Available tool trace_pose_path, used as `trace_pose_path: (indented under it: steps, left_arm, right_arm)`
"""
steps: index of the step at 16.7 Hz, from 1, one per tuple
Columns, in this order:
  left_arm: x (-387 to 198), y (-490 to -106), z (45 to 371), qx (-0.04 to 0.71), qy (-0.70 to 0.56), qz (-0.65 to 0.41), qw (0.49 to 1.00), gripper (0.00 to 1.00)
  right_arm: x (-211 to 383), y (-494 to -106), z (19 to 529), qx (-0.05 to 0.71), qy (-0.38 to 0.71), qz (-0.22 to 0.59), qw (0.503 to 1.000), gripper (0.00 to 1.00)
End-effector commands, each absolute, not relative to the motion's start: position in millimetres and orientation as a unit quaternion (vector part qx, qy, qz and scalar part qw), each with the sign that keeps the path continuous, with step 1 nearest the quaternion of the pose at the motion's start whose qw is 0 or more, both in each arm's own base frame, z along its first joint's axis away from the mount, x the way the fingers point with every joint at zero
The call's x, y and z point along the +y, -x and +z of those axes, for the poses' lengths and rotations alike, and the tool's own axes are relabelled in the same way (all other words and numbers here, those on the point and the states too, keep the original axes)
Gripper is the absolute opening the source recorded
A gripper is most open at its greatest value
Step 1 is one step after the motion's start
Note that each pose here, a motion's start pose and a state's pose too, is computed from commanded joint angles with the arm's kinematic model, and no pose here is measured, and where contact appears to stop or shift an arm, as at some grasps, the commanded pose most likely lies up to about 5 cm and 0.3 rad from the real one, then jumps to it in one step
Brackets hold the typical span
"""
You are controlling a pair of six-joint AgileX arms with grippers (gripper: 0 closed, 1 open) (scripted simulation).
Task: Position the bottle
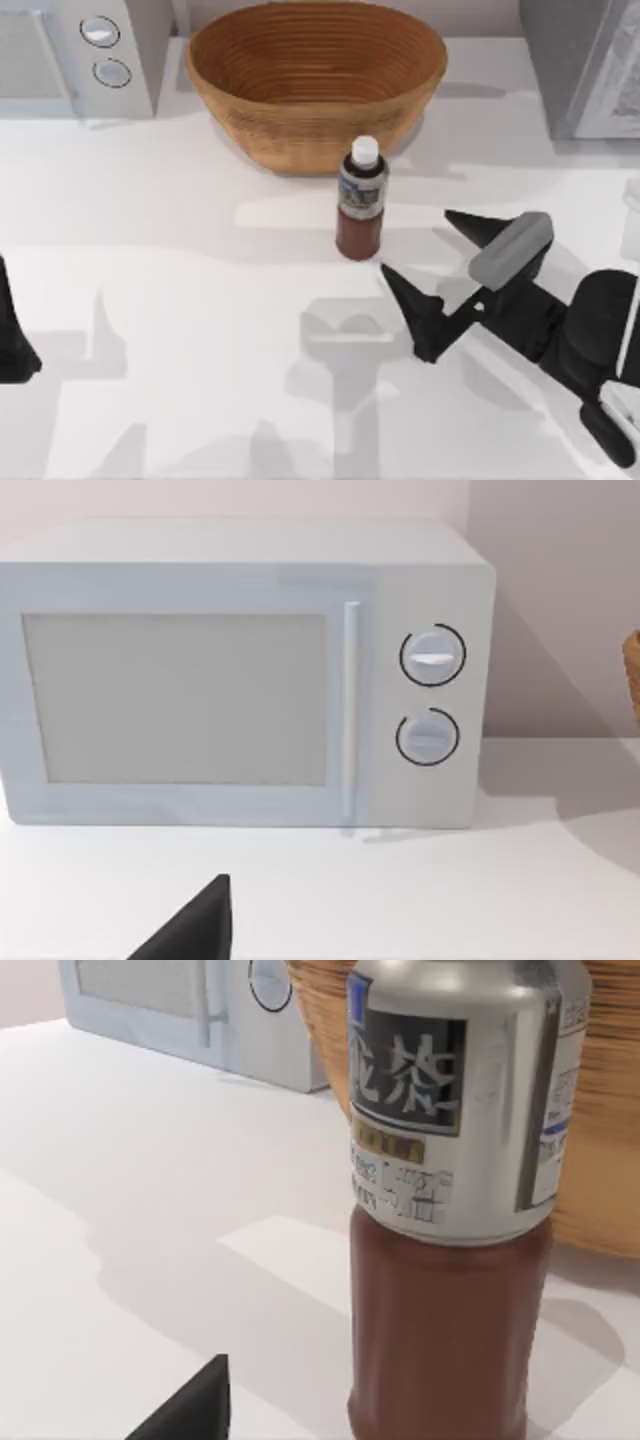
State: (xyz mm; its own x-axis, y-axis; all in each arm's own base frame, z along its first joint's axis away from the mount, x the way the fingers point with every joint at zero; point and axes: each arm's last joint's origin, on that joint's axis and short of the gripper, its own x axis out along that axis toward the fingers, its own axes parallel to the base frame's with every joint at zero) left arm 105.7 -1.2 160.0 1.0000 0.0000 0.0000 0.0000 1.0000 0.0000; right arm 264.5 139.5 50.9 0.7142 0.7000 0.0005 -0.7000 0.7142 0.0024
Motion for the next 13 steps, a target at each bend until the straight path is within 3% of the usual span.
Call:
trace_pose_path:
  steps: [3, 13]
  left_arm:
    - [-1, -106, 160, 0.000, 0.000, 0.000, 1.000, 1.00]
    - [-1, -106, 160, 0.000, 0.000, 0.000, 1.000, 1.00]
  right_arm:
    - [138, -264, 39, 0.026, 0.000, 0.376, 0.926, 1.00]
    - [170, -300, 46, 0.000, -0.001, 0.378, 0.926, 1.00]
